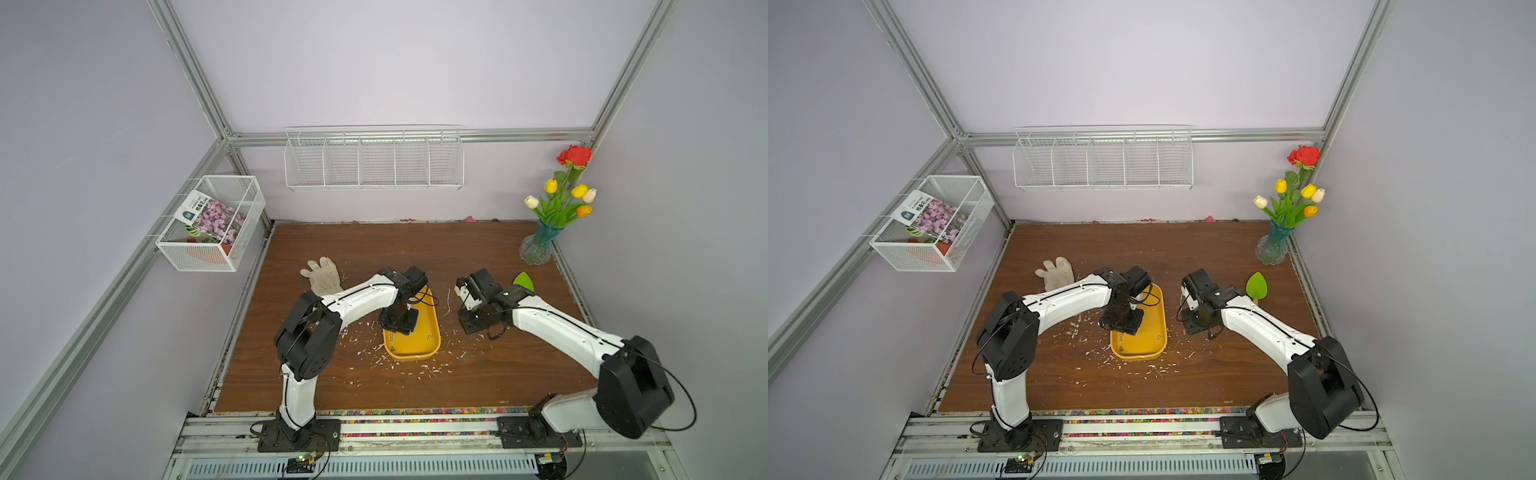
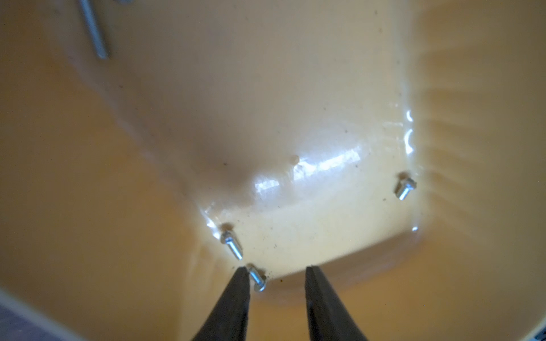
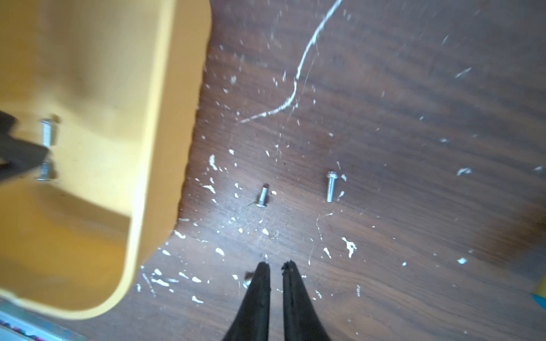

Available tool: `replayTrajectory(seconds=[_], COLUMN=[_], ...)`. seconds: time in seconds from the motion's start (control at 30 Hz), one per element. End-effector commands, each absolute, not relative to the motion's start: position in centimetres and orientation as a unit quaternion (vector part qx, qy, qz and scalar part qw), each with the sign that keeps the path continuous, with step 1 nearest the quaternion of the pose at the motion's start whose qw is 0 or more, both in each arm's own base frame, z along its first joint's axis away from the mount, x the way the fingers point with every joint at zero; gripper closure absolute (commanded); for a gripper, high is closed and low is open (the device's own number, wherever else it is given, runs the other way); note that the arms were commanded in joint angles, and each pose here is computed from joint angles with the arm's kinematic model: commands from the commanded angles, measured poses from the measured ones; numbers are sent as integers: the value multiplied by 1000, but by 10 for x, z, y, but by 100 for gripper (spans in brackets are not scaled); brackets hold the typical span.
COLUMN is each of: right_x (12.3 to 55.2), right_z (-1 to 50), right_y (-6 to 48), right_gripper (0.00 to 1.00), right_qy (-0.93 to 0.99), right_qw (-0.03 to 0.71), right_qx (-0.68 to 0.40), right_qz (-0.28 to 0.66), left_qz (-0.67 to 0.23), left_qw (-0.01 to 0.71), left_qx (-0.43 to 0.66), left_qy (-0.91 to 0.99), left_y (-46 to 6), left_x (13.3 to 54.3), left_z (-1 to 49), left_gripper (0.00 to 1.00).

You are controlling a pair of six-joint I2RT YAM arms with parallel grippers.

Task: Take out the screws from the storage box
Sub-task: Pick up the screw from the storage box.

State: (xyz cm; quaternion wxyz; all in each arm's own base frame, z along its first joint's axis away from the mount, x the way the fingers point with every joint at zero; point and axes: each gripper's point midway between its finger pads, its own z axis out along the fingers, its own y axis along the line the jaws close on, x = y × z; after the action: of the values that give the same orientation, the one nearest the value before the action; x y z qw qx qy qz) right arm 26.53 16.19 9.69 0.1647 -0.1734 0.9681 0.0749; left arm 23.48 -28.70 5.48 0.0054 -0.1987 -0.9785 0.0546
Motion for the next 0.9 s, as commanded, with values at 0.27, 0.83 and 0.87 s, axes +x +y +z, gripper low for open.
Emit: replayTrajectory(seconds=[0.27,0.83,0.87], right_x=[269,267,267], right_z=[134,136,136], right_y=[172,173,174], right_gripper=[84,83,83], right_qy=[956,950,950], right_qw=[211,225,225], right_qx=[-168,-173,-174], right_qz=[118,131,132], left_qz=[-41,-79,-86], left_qw=[-12,5,8], left_qx=[-195,-204,-206], left_qy=[-980,-976,-975], left_y=[-263,-254,-251], left_x=[226,224,223], left_z=[43,18,16], left_gripper=[56,53,53])
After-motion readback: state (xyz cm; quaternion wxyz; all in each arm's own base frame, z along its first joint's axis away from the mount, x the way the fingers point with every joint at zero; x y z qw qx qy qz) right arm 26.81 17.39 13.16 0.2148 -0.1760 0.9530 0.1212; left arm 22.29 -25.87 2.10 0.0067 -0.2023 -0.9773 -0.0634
